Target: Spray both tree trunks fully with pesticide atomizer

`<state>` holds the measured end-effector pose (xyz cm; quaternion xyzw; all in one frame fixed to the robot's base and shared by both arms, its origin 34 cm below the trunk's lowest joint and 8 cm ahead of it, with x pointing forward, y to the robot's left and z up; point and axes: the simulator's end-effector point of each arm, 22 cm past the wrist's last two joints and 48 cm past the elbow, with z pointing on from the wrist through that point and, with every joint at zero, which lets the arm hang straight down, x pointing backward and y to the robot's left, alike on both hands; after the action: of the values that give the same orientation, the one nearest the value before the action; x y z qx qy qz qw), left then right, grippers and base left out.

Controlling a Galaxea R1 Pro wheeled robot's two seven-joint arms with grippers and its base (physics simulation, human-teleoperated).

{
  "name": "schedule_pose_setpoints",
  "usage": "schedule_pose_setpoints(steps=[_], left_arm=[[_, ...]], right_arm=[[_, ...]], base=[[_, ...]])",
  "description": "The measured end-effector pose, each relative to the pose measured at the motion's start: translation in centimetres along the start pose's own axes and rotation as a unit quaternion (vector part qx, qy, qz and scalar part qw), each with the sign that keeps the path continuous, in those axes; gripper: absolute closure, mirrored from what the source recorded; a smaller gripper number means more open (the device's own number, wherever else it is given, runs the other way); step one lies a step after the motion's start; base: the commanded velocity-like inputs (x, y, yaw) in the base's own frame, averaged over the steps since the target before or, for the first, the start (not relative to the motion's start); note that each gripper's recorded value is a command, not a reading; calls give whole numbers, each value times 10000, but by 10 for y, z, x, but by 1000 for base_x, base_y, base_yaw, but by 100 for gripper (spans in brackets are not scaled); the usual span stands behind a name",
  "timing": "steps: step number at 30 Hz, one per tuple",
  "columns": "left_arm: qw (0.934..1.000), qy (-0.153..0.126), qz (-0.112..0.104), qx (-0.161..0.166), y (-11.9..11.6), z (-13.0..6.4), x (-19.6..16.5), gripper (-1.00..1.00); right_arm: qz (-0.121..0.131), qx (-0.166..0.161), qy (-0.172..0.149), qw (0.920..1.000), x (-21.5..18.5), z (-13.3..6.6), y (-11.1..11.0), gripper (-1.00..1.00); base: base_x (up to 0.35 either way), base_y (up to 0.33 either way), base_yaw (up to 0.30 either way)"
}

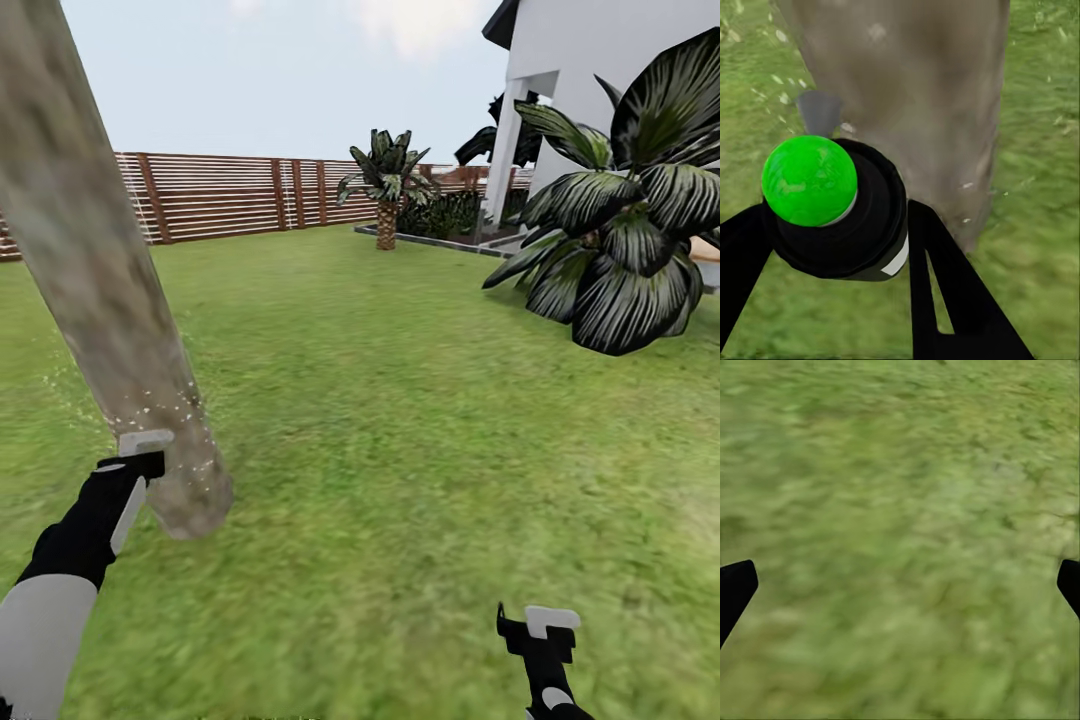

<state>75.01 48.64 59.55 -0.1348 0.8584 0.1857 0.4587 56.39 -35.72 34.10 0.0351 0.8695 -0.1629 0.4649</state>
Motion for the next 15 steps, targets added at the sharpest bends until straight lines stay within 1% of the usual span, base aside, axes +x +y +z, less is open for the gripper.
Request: schedule_pose_setpoints(steps=[1,3,4,5,7,9,11,12,13,15], left_arm=[[10000,15,-21,-20,3,1,2,100],[9999,78,-57,29,-3,2,9,100],[9998,159,-62,65,-8,3,17,100],[9995,274,-41,169,-24,3,28,100],[9990,352,26,291,-43,1,37,100],[9988,368,56,304,-46,0,39,100],[9989,384,52,251,-39,2,40,100],[9988,467,82,126,-23,7,47,100],[9985,533,88,-38,0,12,52,100],[9977,636,30,-243,31,18,60,100]], right_arm=[[0,0,1,10000,0,0,0,-100],[0,0,3,10000,0,0,0,-100],[0,0,2,10000,0,0,0,-100],[0,1,1,10000,0,0,0,-100],[0,1,1,10000,0,0,0,-100],[0,0,1,10000,0,0,0,-100],[-1,-2,4,10000,0,0,0,-100],[-2,-3,5,10000,0,0,0,-100],[-1,-3,6,10000,0,0,0,-100],[-2,-3,5,10000,0,0,0,-100]], base=[[0,-273,277],[0,-273,186],[0,-273,55],[0,-273,28],[0,-273,9],[0,-273,2],[0,-273,1],[0,-273,0],[5,-273,0],[89,-260,0]])
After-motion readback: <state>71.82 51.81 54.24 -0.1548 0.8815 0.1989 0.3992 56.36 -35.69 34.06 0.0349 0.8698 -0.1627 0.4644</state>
